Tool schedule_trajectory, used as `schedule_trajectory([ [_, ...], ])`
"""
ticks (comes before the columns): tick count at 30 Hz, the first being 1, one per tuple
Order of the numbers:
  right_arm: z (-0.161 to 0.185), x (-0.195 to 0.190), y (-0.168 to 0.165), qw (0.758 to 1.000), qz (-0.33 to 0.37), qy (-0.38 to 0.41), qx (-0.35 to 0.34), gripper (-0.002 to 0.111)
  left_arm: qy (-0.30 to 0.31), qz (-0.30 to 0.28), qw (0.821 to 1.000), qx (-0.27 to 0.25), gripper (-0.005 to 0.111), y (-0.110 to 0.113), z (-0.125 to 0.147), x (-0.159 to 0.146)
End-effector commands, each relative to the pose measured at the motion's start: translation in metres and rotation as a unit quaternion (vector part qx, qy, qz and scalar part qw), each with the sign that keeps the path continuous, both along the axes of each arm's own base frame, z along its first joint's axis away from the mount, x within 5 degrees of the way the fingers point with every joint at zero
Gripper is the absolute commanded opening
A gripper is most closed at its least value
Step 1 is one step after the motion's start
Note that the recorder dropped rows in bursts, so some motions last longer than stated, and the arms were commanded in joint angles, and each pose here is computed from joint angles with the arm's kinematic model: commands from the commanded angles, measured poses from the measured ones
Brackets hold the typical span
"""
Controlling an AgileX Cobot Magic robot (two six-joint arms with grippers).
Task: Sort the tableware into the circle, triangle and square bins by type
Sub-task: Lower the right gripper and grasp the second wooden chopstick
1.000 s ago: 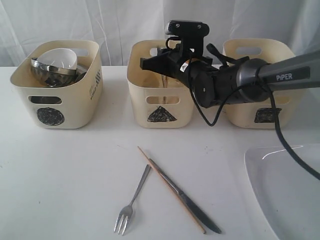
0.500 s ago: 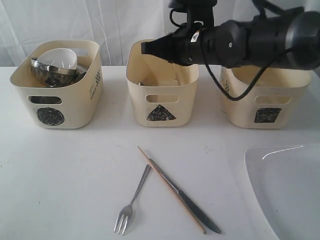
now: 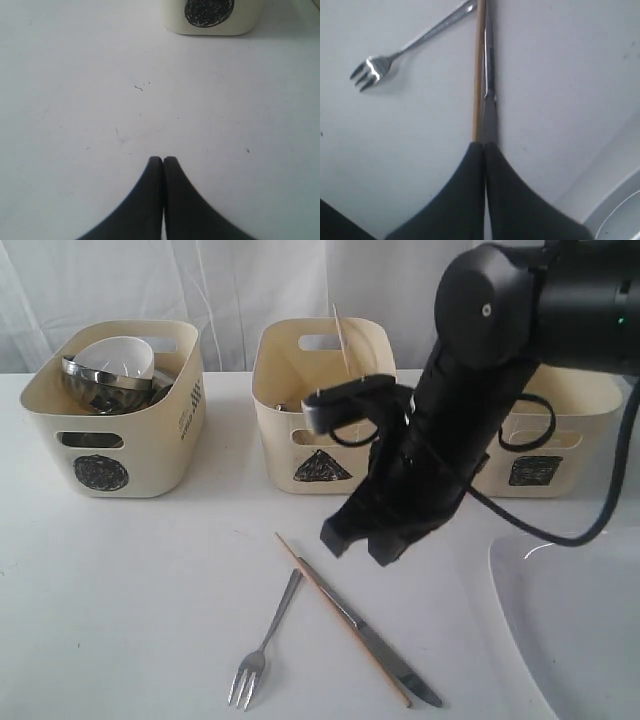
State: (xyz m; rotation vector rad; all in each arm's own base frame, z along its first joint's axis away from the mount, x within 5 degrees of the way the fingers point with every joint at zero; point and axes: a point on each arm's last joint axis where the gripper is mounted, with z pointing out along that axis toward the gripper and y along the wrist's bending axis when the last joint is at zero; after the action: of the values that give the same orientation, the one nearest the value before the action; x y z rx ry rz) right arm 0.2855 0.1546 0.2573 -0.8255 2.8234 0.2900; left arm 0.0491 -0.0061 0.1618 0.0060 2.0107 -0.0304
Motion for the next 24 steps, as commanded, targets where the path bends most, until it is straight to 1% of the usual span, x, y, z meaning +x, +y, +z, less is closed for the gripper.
schedule_trajectory([
  [1, -0.019, -0.012, 0.004, 0.999, 0.031, 0.015, -0.010, 0.000, 0.005, -0.001, 1.000, -0.002, 0.000, 0.000, -0.003, 0.000],
  [3, -0.026, -0.012, 0.004, 0.999, 0.043, 0.007, -0.011, 0.004, 0.005, -0.001, 1.000, -0.002, 0.000, 0.000, -0.003, 0.000],
  [5, -0.029, -0.010, 0.004, 0.999, 0.039, -0.003, -0.007, 0.010, 0.005, -0.001, 1.000, -0.002, 0.000, 0.000, -0.003, 0.000],
  [10, -0.032, -0.008, 0.009, 0.999, 0.031, -0.006, 0.013, 0.032, 0.005, -0.001, 1.000, -0.002, 0.000, 0.000, -0.003, 0.000],
  [12, -0.034, -0.007, 0.012, 0.999, 0.039, -0.003, 0.026, 0.038, 0.005, -0.001, 1.000, -0.002, 0.000, 0.000, -0.003, 0.000],
  [15, -0.039, -0.009, 0.023, 0.997, 0.034, 0.016, 0.061, 0.040, 0.005, -0.001, 1.000, -0.002, 0.000, 0.000, -0.003, 0.000],
  [17, -0.043, -0.012, 0.036, 0.995, 0.036, 0.025, 0.088, 0.040, 0.005, -0.001, 1.000, -0.002, 0.000, 0.000, -0.003, 0.000],
  [20, -0.049, -0.012, 0.056, 0.993, 0.029, 0.025, 0.109, 0.040, 0.005, -0.001, 1.000, -0.002, 0.000, 0.000, -0.003, 0.000],
  [24, -0.060, -0.007, 0.077, 0.993, -0.020, 0.042, 0.111, 0.040, 0.005, -0.001, 1.000, -0.002, 0.000, 0.000, -0.003, 0.000],
])
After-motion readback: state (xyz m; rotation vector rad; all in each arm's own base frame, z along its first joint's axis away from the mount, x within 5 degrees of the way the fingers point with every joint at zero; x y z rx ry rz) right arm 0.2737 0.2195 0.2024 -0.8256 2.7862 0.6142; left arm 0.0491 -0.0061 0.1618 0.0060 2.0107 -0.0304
